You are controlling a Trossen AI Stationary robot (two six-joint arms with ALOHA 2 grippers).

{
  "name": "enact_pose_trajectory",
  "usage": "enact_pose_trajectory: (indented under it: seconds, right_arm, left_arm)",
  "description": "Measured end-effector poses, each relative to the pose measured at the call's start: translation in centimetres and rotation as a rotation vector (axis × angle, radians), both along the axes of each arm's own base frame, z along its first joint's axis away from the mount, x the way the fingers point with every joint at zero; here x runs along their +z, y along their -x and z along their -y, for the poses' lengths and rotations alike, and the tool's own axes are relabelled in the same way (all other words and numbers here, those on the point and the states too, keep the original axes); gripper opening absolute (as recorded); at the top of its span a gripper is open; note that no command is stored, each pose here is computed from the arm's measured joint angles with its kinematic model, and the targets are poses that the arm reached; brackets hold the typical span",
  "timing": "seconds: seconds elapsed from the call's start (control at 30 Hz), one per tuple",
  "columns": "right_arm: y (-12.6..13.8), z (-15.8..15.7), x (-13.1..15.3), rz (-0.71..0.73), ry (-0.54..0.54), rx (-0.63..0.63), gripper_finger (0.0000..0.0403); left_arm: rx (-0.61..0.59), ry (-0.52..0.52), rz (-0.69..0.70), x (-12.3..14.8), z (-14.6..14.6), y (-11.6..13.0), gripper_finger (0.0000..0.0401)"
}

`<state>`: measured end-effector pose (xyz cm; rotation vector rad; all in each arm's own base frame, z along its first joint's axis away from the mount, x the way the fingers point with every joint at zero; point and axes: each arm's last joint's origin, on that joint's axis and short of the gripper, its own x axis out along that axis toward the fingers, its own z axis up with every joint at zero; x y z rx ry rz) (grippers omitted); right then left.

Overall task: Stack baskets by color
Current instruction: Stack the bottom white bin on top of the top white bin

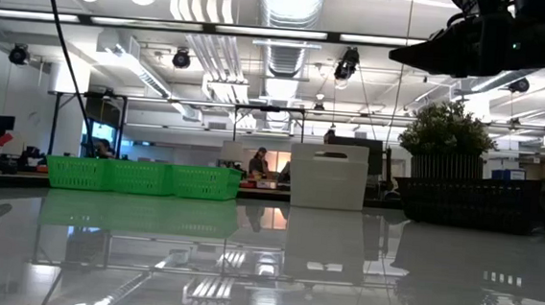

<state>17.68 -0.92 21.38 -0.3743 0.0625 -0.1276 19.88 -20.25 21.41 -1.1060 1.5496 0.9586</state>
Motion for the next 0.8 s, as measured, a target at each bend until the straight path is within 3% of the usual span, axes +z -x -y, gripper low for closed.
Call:
enact_pose_trajectory:
  seconds: [0.53,0.67,0.8]
  right_arm:
    - [0.0,0.0,0.0,0.004,-0.027,-0.003,0.0043]
    - [0.0,0.0,0.0,0.005,-0.035,-0.004,0.0043]
    - [0.0,0.0,0.0,0.005,-0.035,-0.004,0.0043]
  left_arm:
    - [-0.245,0.004,0.04,3.6,-2.5,-2.3,0.0]
    - [-0.34,-0.086,0.143,5.1,-3.5,-3.5,0.0]
    - [-0.478,-0.244,0.273,6.4,-4.9,-4.9,0.0]
